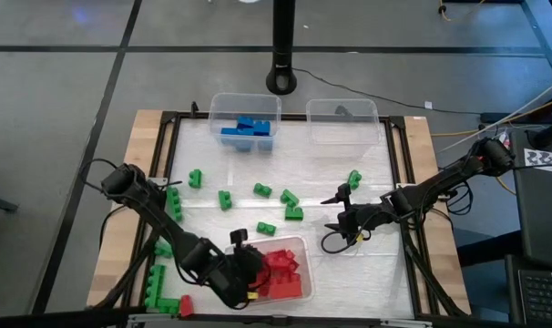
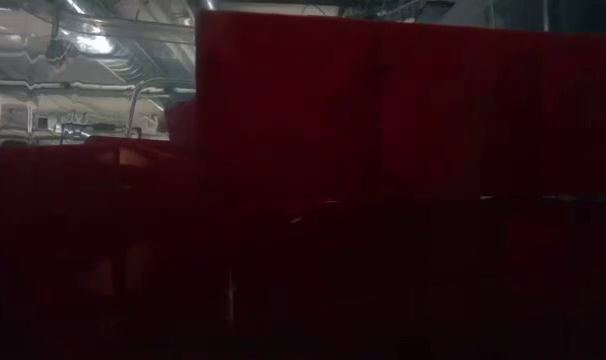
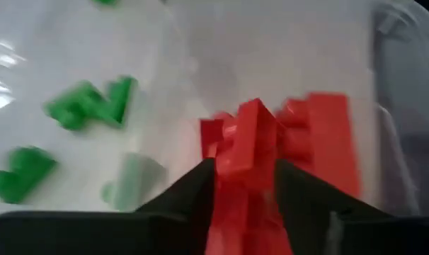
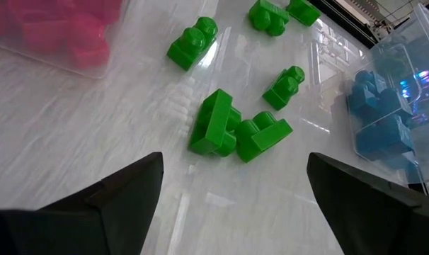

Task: Sort blocks
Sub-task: Move the bottom transparent bin to the center of the table

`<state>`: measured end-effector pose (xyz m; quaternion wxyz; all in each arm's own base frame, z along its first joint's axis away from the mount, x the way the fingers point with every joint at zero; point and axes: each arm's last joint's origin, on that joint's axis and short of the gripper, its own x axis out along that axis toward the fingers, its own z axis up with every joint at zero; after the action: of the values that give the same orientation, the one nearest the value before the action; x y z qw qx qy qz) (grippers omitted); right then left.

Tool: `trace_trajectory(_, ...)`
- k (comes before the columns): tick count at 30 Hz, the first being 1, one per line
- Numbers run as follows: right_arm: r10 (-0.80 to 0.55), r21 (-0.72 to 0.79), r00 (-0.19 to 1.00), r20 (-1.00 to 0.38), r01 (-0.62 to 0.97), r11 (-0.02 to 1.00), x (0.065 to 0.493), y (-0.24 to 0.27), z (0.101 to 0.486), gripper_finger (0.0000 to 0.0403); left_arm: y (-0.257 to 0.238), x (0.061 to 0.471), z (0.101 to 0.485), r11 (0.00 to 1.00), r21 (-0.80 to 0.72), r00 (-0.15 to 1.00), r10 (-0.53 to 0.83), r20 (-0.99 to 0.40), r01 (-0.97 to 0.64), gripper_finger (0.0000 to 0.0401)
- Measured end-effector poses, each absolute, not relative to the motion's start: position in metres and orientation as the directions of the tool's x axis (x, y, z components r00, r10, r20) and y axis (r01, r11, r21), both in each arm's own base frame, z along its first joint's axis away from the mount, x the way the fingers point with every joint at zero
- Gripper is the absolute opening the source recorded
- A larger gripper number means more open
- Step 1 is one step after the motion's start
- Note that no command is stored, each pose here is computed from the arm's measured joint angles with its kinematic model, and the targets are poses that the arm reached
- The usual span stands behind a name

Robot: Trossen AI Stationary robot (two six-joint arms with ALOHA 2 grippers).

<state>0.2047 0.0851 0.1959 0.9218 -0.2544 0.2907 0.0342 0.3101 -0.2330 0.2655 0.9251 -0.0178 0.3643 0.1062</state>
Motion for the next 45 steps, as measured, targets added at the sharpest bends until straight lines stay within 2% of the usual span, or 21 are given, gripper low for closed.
trace_trajectory(4,-0.085,-0.450,0.829,-0.553,-0.211,0.868,0.205,0.085,0.196,0.0351,-0.228,0.309,0.283,0.984,-0.094,0.687,0.037,-0.725,-0.153,0.0182)
trace_trajectory(7,-0.086,-0.450,0.828,-0.554,-0.211,0.868,0.205,0.085,0.196,0.0351,-0.229,0.296,0.300,0.971,-0.159,0.674,0.001,-0.739,-0.176,0.0197)
trace_trajectory(13,-0.088,-0.451,0.828,-0.554,-0.210,0.867,0.205,0.085,0.196,0.0351,-0.244,0.251,0.321,0.936,-0.248,0.636,-0.034,-0.771,-0.250,0.0195)
trace_trajectory(19,-0.088,-0.451,0.828,-0.554,-0.210,0.867,0.205,0.085,0.196,0.0351,-0.274,0.216,0.317,0.882,-0.350,0.611,-0.093,-0.786,-0.316,0.0188)
trace_trajectory(25,-0.094,-0.454,0.830,-0.550,-0.203,0.867,0.205,0.085,0.196,0.0351,-0.301,0.193,0.300,0.878,-0.351,0.640,-0.069,-0.765,-0.325,0.0188)
trace_trajectory(30,-0.094,-0.455,0.830,-0.550,-0.203,0.867,0.205,0.085,0.196,0.0351,-0.307,0.193,0.277,0.915,-0.242,0.698,0.058,-0.714,-0.323,0.0188)
trace_trajectory(35,-0.094,-0.455,0.830,-0.550,-0.203,0.867,0.205,0.085,0.196,0.0351,-0.296,0.221,0.267,0.923,-0.121,0.745,0.213,-0.632,-0.366,0.0188)
trace_trajectory(38,-0.094,-0.455,0.830,-0.550,-0.203,0.867,0.205,0.085,0.196,0.0351,-0.296,0.239,0.262,0.958,-0.085,0.731,0.150,-0.666,-0.275,0.0188)
trace_trajectory(41,-0.094,-0.455,0.830,-0.550,-0.203,0.867,0.205,0.085,0.196,0.0351,-0.300,0.249,0.257,0.973,-0.138,0.678,0.027,-0.735,-0.187,0.0188)
trace_trajectory(45,-0.095,-0.455,0.829,-0.551,-0.204,0.867,0.205,0.085,0.196,0.0351,-0.306,0.242,0.260,0.926,-0.276,0.587,-0.076,-0.806,-0.259,0.0188)
